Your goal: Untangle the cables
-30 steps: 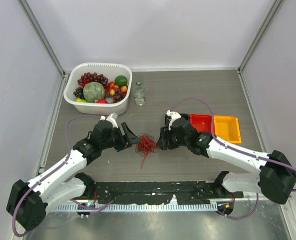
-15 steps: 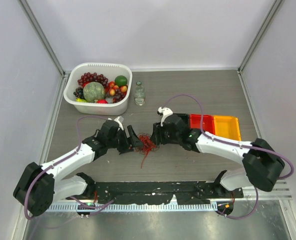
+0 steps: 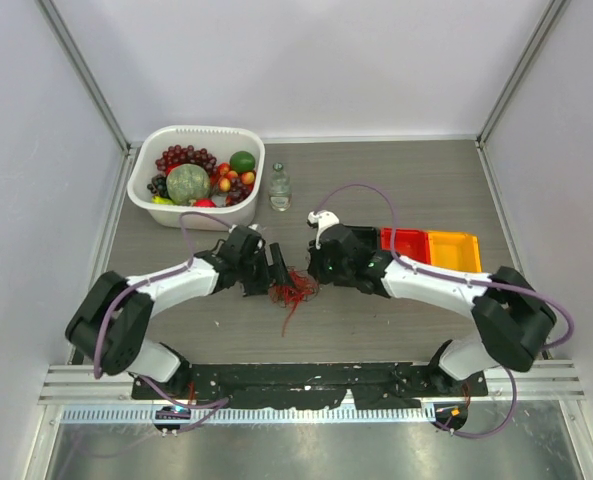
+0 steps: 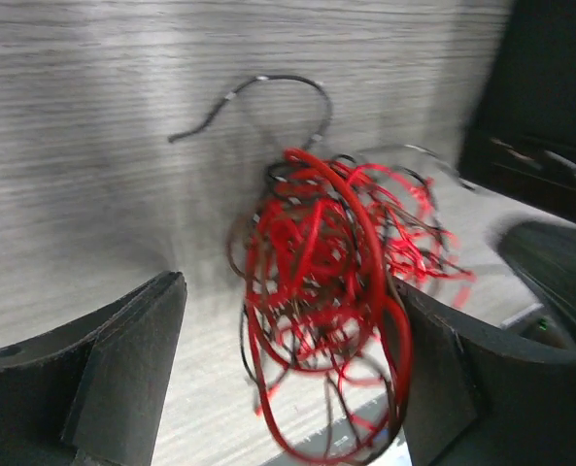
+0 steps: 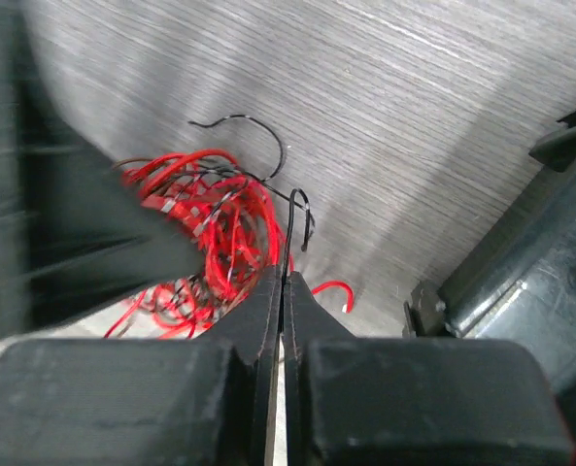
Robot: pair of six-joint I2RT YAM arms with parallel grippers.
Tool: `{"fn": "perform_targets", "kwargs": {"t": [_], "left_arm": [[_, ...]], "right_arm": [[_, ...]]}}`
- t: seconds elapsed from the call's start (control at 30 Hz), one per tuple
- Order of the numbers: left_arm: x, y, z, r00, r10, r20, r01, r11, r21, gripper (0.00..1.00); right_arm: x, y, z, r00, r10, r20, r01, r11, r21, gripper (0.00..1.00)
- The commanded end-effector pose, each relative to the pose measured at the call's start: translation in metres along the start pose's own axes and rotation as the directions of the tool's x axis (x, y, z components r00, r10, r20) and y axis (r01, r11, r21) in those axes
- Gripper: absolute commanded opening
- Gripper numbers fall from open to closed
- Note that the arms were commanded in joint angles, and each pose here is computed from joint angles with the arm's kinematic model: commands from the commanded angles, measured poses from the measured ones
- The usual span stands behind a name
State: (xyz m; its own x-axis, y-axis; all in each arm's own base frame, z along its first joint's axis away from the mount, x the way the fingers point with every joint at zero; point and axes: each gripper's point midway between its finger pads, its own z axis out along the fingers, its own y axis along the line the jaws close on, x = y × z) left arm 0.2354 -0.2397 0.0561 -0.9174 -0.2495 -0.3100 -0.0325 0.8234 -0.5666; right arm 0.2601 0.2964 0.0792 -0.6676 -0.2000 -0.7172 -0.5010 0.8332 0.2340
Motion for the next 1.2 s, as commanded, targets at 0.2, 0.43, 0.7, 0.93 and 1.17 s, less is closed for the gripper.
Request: {"fn": "perform_targets", "kwargs": {"t": [0.2,0.43,0.7,0.93,1.17], "left_arm": [[-0.005,0.047,0.029,0.996,-0.047,0.078,0.062,0.979,-0.193,0.71],[0.0,0.077,0.017,0.986,-0.07,0.149,0.108,0.959,-0.263,0.69],[0.001,0.093,-0.003,0.975,-0.084,0.204,0.142,0.946,-0.29,0.68],[-0.009,0.09,-0.022,0.965,-0.063,0.253,0.136,0.949,-0.285,0.7],[-0.006,0.113,-0.022,0.965,-0.072,0.251,0.16,0.924,-0.348,0.71]], "right_arm": [[-0.141,0.046,-0.166,0.91,0.07,0.408,-0.004,0.987,-0.162,0.01],[-0.24,0.064,-0.356,0.611,0.23,0.758,0.053,0.943,-0.329,0.01],[-0.278,0.056,-0.476,0.372,0.267,0.889,0.103,0.94,-0.326,0.01],[-0.292,0.056,-0.498,0.324,0.249,0.913,0.12,0.946,-0.301,0.01],[-0.308,0.05,-0.542,0.216,0.22,0.951,0.127,0.96,-0.251,0.01]]}}
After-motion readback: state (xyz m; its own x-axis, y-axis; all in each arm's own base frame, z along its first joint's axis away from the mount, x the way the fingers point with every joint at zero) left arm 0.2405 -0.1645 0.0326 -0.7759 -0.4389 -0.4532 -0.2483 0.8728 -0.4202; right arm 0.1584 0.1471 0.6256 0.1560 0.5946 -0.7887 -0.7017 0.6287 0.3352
